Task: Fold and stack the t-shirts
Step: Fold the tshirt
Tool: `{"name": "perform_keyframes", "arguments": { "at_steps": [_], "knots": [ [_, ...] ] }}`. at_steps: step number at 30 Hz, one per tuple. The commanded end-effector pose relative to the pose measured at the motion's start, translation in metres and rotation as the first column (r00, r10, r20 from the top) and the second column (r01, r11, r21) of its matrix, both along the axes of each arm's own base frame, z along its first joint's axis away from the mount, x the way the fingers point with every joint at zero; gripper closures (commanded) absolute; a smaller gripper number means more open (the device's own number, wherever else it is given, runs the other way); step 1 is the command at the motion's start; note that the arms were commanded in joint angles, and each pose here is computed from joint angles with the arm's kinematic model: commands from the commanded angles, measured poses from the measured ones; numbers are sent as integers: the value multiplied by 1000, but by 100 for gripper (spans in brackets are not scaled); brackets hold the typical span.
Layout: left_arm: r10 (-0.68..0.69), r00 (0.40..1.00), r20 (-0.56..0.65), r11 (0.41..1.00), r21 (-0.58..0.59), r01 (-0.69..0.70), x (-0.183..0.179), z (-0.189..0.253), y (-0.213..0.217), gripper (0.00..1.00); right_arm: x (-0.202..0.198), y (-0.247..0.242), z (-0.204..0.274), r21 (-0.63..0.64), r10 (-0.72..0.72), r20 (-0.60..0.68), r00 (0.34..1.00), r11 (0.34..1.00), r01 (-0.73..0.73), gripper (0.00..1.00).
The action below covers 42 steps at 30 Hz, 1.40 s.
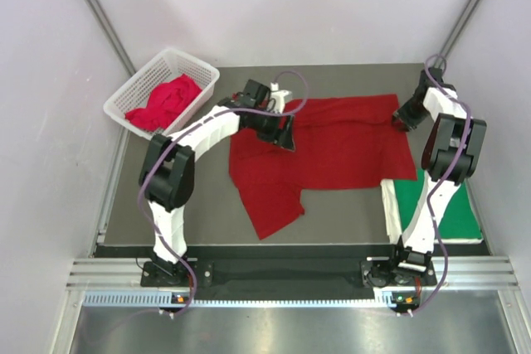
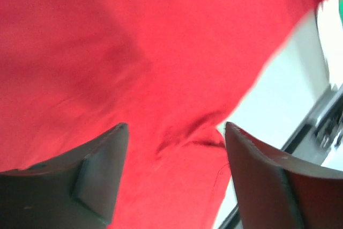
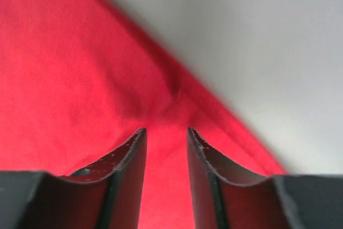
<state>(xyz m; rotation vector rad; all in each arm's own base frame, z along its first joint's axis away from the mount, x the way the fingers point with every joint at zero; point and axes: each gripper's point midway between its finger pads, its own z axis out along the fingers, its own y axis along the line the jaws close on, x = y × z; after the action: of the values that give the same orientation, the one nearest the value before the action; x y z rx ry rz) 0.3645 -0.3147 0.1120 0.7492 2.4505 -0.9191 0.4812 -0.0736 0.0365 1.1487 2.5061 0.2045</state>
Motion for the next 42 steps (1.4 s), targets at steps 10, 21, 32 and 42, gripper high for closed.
{"name": "perform_keyframes", "arguments": {
  "at_steps": [10,21,32,42],
  "knots": [
    [601,791,-116,796,-4,-605,68,25,164,5,0,292,110,37,517,343,784,827,-561,63],
    [581,765,-279,776,-95,-624,37,15,159,69,-25,377,67,90,687,357,633,650,-755,64],
    [668,707,-232,732,35,-680,33,-10,178,59,-55,364,39,94,755,290,589,589,-802,63],
    [673,681,-288,718,32,-696,22,-16,195,52,-64,358,36,86,775,264,575,575,-814,63]
  ]
}}
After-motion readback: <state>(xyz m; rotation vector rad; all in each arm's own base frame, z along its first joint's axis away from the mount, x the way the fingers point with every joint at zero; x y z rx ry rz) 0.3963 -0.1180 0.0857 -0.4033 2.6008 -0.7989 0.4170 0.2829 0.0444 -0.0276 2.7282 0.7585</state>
